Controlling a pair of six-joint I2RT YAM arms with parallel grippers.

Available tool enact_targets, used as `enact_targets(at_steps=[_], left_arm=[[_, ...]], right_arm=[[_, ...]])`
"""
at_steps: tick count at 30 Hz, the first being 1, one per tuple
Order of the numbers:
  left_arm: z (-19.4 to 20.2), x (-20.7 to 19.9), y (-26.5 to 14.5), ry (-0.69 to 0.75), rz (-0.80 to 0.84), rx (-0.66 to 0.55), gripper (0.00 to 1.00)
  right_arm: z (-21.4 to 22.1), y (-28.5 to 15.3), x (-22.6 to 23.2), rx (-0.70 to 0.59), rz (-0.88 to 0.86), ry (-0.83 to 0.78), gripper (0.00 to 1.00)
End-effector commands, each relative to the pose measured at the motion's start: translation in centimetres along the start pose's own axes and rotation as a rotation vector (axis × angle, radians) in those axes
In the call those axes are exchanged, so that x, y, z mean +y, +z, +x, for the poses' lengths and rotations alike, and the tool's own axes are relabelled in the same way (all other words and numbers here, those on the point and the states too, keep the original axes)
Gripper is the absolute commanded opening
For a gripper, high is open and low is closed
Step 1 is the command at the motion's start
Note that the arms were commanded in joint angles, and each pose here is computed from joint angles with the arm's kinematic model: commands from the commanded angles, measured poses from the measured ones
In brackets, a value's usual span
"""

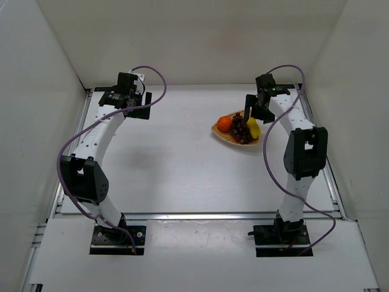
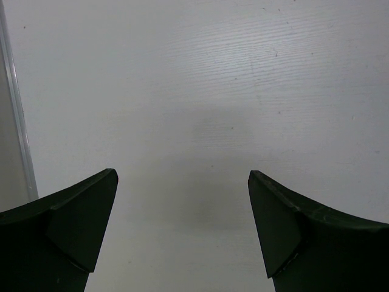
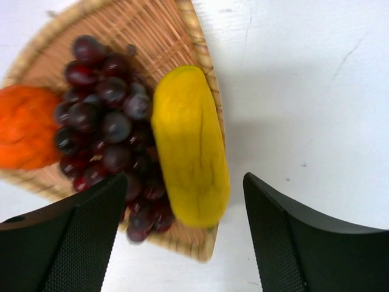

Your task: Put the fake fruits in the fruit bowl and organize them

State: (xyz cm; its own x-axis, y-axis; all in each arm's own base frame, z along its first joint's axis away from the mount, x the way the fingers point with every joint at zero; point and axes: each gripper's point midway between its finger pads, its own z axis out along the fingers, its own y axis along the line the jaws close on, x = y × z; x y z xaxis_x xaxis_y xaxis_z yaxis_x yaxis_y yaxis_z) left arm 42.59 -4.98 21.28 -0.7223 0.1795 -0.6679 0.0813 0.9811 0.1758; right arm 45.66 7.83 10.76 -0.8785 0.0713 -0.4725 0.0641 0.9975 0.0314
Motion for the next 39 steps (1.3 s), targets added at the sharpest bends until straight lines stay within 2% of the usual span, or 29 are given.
enact_targets(at_steps=[1, 5, 8, 11, 15, 16, 18, 22, 27, 39], left_arm=[[0.0, 0.1, -0.6, -0.001, -0.001, -0.005, 0.99], [-0.2, 0.7, -0.9, -0.004, -0.033, -0.013, 0.99], [-0.4, 1.3, -1.3, -0.006, -0.064, -0.021, 0.99], [0.0, 1.8, -1.2, -0.004, -0.095, -0.012, 0.99], [0.8, 2.6, -0.7, -0.013, -0.107, 0.012, 0.99], [1.1, 3.1, -0.8, -0.019, -0.123, 0.016, 0.99], [1.5, 3.2, -0.7, -0.016, -0.131, 0.026, 0.99], [1.9, 3.3, -1.1, -0.016, -0.132, 0.026, 0.99], [1.5, 3.6, -1.6, -0.021, -0.141, 0.009, 0.99], [1.1, 3.7, -2.2, -0.026, -0.142, -0.009, 0.99]], right_arm=[[-2.6, -6.0, -0.1, -0.142, -0.025, 0.049, 0.83], [-2.7, -10.6, -4.6, -0.233, 0.026, 0.184, 0.95], [-0.5, -11.6, -7.6, -0.207, -0.024, 0.280, 0.99], [2.4, -11.6, -10.1, -0.167, -0.074, 0.379, 0.99], [7.5, -11.0, -12.7, -0.107, -0.012, 0.510, 0.99], [8.2, -11.4, -13.5, -0.132, 0.024, 0.543, 0.99], [11.7, -10.1, -13.9, -0.075, 0.062, 0.570, 0.99], [14.7, -9.6, -15.3, -0.059, 0.128, 0.627, 0.99], [15.1, -10.2, -16.7, -0.083, 0.152, 0.675, 0.99], [15.2, -10.5, -15.8, -0.080, 0.104, 0.683, 0.99]])
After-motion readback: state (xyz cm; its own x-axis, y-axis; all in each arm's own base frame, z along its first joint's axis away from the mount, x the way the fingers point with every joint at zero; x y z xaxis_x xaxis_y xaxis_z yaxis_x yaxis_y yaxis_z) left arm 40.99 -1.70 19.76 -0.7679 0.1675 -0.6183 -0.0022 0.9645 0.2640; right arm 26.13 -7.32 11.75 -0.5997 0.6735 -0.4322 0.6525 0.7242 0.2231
